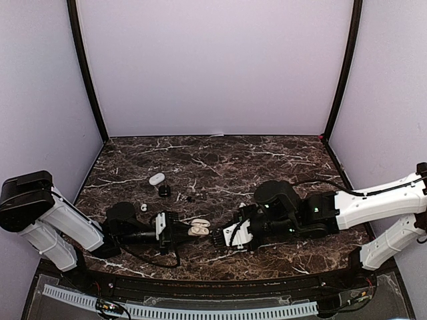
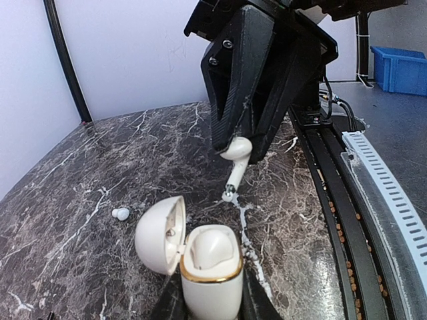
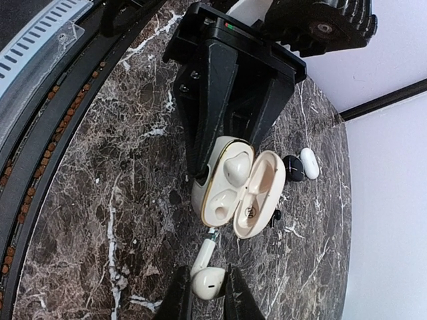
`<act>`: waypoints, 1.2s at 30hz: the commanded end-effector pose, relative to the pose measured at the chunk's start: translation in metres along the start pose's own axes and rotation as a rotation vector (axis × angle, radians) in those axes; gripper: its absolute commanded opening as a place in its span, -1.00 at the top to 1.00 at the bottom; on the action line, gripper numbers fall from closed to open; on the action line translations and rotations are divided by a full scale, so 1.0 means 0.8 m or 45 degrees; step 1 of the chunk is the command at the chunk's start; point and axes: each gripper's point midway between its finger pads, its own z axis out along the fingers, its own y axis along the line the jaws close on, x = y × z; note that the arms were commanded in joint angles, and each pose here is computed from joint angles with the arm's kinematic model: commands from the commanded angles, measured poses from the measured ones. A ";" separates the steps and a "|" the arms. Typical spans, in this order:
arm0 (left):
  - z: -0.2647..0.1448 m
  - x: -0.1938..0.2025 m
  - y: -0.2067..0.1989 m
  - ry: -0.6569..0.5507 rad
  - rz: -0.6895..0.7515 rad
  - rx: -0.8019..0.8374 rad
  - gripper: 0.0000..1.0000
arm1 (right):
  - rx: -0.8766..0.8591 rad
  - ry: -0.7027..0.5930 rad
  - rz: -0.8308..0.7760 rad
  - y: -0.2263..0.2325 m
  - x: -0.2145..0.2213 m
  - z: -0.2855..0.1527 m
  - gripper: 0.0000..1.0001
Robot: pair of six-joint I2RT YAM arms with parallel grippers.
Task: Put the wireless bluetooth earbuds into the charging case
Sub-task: Insert the right earbud into the right side groove of the charging case.
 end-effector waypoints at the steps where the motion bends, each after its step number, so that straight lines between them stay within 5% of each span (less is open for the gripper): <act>1: 0.002 -0.023 0.004 -0.064 0.014 0.001 0.74 | 0.027 -0.037 -0.052 -0.009 -0.016 0.001 1.00; 36: 0.003 -0.022 -0.002 -0.059 0.012 0.040 0.74 | -0.002 0.071 -0.201 -0.011 -0.005 0.016 1.00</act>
